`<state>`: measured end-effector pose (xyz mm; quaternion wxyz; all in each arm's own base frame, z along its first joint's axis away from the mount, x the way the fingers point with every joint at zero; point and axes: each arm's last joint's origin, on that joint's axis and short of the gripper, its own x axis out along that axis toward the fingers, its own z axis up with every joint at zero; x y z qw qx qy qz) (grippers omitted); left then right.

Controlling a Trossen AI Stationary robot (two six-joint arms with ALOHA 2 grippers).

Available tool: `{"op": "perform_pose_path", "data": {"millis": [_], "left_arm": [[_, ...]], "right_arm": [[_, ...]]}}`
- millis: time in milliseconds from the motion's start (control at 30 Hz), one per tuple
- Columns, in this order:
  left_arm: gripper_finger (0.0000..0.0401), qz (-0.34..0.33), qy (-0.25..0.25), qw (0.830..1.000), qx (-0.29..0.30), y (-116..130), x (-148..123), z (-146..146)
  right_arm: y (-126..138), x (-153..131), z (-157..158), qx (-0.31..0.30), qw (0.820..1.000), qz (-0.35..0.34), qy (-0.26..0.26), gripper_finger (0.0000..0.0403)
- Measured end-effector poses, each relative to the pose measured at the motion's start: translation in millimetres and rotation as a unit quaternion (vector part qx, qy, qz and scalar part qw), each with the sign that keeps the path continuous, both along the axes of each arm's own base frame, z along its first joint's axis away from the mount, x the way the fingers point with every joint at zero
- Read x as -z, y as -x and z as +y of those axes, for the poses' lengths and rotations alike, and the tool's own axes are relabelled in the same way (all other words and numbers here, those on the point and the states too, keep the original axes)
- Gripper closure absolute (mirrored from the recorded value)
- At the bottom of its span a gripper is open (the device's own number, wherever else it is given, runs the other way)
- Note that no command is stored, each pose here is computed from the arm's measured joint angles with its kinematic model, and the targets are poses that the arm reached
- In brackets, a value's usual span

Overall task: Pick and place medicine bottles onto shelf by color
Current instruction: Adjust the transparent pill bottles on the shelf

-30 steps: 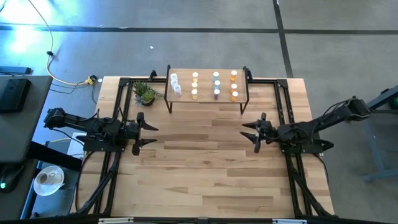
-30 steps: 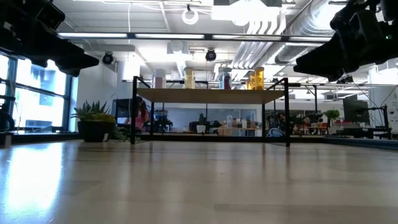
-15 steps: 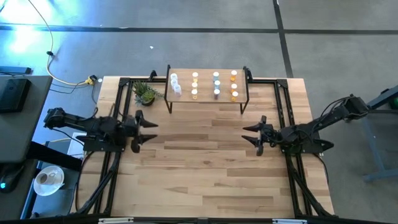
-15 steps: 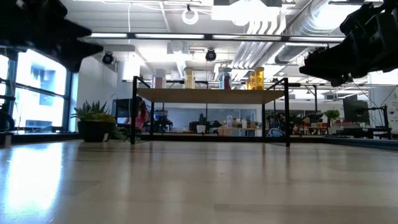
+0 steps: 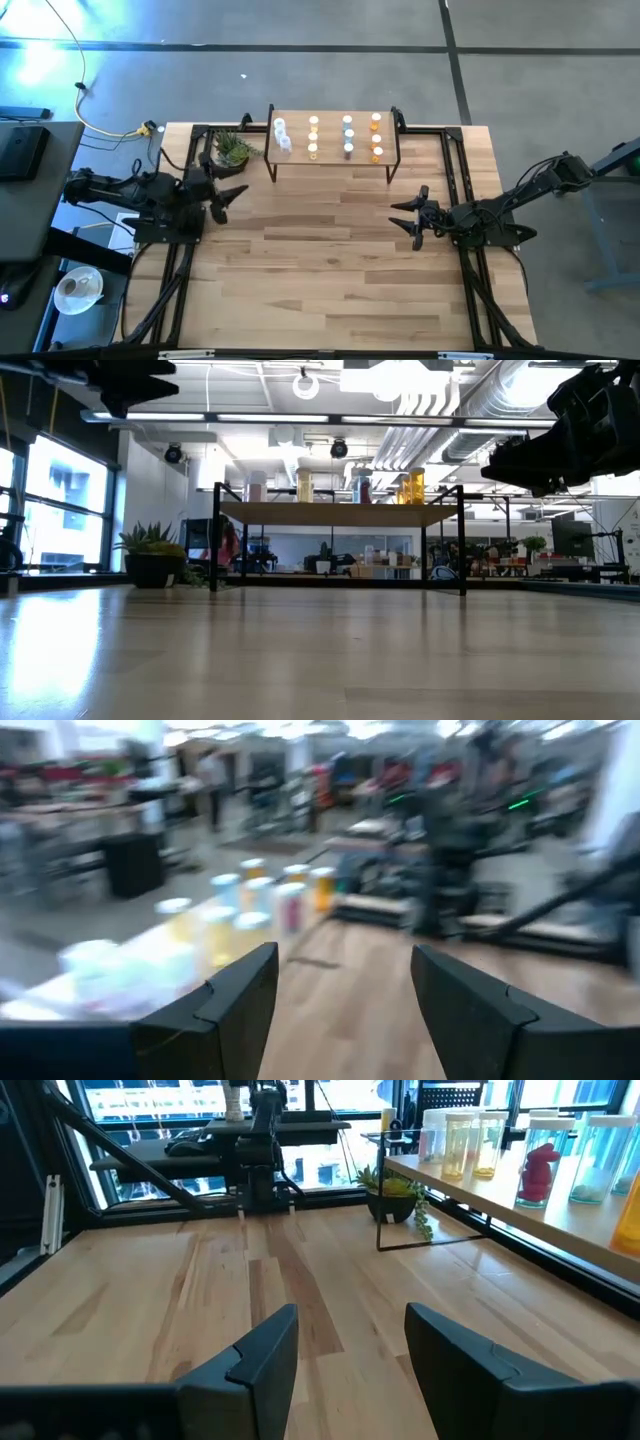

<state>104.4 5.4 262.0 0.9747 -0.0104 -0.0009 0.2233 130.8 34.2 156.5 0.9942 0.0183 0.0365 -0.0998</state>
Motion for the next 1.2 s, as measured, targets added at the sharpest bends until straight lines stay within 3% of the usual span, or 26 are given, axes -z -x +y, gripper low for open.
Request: {"op": "perform_pose_path", "data": {"millis": [233, 533, 800, 1200], "left_arm": [[0.0181, 0.06, 0.006, 0.991, -0.116, -19, -37, 18], [0.0181, 0.103, 0.022, 0.972, -0.21, -48, -69, 50], [0.0181, 0.144, 0.052, 0.955, -0.253, -80, -54, 78], [0.0181, 0.12, 0.112, 0.942, -0.292, -114, -31, 108]], "right_arm": [[0, 0, 0, 0.0, 1.0, 0.001, 0.0, 0.0226], [0, 2, 0, 0.001, 1.0, 0.009, -0.007, 0.0226], [0, 4, 0, 0.003, 1.0, 0.016, -0.018, 0.0226], [1, 4, -2, 0.027, 0.999, 0.014, -0.015, 0.0226]]}}
